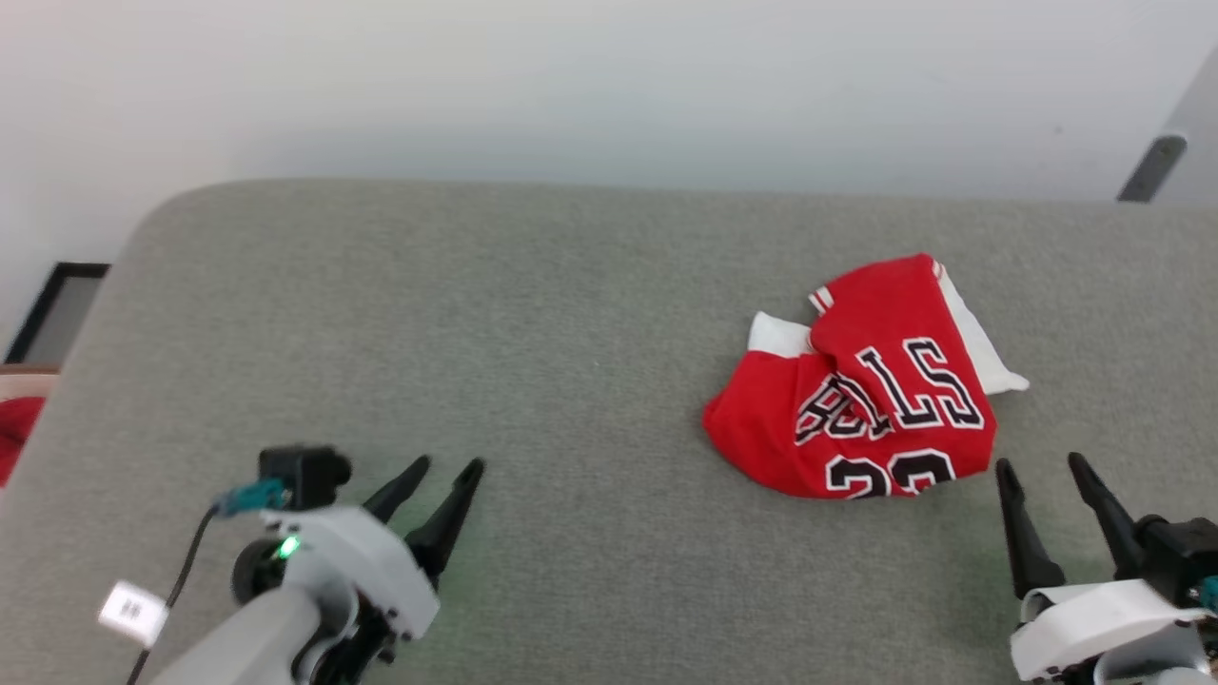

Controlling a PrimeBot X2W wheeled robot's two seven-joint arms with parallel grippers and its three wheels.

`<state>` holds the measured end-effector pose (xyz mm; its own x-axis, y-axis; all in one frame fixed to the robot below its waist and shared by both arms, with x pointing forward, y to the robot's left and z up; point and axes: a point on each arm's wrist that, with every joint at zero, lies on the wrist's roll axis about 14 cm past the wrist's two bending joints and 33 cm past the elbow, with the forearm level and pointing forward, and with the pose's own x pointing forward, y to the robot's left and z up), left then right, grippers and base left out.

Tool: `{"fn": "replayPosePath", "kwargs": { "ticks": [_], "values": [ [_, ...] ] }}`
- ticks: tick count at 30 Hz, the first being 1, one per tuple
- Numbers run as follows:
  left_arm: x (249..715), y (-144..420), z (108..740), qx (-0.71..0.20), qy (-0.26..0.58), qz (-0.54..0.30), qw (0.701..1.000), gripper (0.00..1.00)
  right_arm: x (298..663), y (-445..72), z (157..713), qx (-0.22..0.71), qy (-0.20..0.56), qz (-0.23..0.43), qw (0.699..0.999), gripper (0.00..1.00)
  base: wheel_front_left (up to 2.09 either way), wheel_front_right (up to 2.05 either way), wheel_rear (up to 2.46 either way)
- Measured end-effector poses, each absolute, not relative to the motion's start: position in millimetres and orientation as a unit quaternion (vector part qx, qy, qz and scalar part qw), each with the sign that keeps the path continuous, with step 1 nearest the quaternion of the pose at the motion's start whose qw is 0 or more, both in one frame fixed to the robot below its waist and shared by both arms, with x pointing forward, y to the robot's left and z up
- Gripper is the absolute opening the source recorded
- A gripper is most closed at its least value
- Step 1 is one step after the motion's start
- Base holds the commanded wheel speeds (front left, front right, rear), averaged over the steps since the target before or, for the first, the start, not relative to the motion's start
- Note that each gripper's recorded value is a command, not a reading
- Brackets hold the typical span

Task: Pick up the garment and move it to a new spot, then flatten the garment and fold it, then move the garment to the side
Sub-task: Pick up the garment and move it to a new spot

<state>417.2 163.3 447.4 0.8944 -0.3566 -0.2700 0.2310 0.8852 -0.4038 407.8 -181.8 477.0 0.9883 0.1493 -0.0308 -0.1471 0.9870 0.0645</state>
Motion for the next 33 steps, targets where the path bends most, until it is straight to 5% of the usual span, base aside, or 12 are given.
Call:
{"fn": "replayPosePath", "kwargs": {
  "ticks": [17, 33],
  "values": [
    [381.6, 214.0, 515.0, -0.075, -0.017, -0.044, 0.996, 1.00, 404.1, -193.5, 518.8, 0.040, -0.040, 0.059, 0.997, 1.00, 0.00, 0.00, 0.00],
    [370.6, 196.9, 501.0, -0.055, -0.017, -0.059, 0.997, 1.00, 387.6, -201.7, 514.0, 0.057, -0.040, 0.035, 0.997, 1.00, 0.00, 0.00, 0.00]
  ]
}}
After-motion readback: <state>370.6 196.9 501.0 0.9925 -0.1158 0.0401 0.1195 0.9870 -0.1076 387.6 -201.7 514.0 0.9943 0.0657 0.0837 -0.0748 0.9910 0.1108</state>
